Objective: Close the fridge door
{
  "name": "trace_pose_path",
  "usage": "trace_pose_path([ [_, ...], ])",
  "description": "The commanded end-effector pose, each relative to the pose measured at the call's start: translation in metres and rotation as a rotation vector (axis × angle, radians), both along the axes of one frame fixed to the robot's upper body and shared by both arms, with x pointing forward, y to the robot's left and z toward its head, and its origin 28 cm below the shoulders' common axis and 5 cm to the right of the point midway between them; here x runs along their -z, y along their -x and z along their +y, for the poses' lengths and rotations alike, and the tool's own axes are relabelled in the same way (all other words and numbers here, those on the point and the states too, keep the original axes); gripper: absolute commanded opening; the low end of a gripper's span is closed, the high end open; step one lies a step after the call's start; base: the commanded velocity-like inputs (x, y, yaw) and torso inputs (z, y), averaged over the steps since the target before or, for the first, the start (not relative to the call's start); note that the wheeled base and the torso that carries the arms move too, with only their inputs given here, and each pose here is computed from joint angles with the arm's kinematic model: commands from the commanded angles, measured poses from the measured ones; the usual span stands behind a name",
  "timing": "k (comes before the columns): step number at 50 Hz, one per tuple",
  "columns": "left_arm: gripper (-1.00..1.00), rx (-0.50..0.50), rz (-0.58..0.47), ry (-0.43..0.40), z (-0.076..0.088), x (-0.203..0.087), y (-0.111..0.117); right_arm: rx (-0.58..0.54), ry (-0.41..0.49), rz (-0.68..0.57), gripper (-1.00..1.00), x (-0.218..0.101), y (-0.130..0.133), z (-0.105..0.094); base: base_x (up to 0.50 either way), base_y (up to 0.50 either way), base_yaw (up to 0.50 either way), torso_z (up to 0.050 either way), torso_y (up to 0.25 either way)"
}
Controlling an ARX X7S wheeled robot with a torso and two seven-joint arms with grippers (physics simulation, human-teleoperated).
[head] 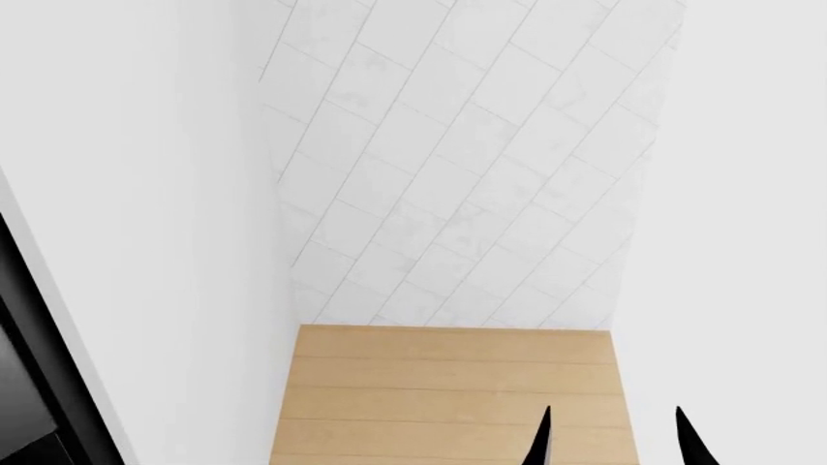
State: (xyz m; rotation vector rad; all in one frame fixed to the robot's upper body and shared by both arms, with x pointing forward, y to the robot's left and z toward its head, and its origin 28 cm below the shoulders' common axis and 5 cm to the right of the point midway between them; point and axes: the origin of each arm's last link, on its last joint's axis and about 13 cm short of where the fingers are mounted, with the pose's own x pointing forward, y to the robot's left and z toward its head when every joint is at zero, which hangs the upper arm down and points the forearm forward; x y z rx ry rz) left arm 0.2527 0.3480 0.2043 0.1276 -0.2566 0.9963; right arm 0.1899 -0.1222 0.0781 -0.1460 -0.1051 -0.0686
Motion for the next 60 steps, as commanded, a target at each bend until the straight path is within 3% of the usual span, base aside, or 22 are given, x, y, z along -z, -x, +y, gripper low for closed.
trace_pose_path([
  [1, 1.00, -0.079, -0.035, -0.099, 0.008, -0.033, -0.014, 0.003, -0.005, -0.005, 1.00, 0.001, 0.007, -0.002, 0.00, 0.00, 0.00, 0.000, 0.000],
  [14, 1.00, -0.143, -0.050, -0.277, 0.007, -0.099, -0.070, -0.008, -0.003, -0.005, 1.00, 0.001, 0.012, 0.002, 0.00, 0.00, 0.00, 0.000, 0.000],
  [16, 1.00, -0.179, -0.056, -0.337, 0.007, -0.111, -0.080, -0.004, -0.005, -0.004, 1.00, 0.002, 0.014, 0.001, 0.00, 0.00, 0.00, 0.000, 0.000],
  [22, 1.00, -0.241, -0.054, -0.359, 0.013, -0.142, -0.098, 0.009, -0.010, -0.007, 1.00, 0.002, 0.022, -0.001, 0.00, 0.00, 0.00, 0.000, 0.000],
  [38, 1.00, -0.288, -0.086, -0.394, 0.014, -0.195, -0.108, 0.048, -0.012, -0.012, 1.00, 0.003, 0.035, -0.004, 0.00, 0.00, 0.00, 0.000, 0.000],
  [50, 1.00, -0.227, -0.110, -0.419, -0.005, -0.232, -0.123, 0.056, 0.001, -0.019, 1.00, -0.002, 0.037, 0.000, 0.00, 0.00, 0.00, 0.000, 0.000],
  [60, 1.00, -0.193, -0.112, -0.454, -0.024, -0.238, -0.127, 0.046, 0.006, -0.022, 1.00, -0.003, 0.037, 0.001, 0.00, 0.00, 0.00, 0.000, 0.000],
])
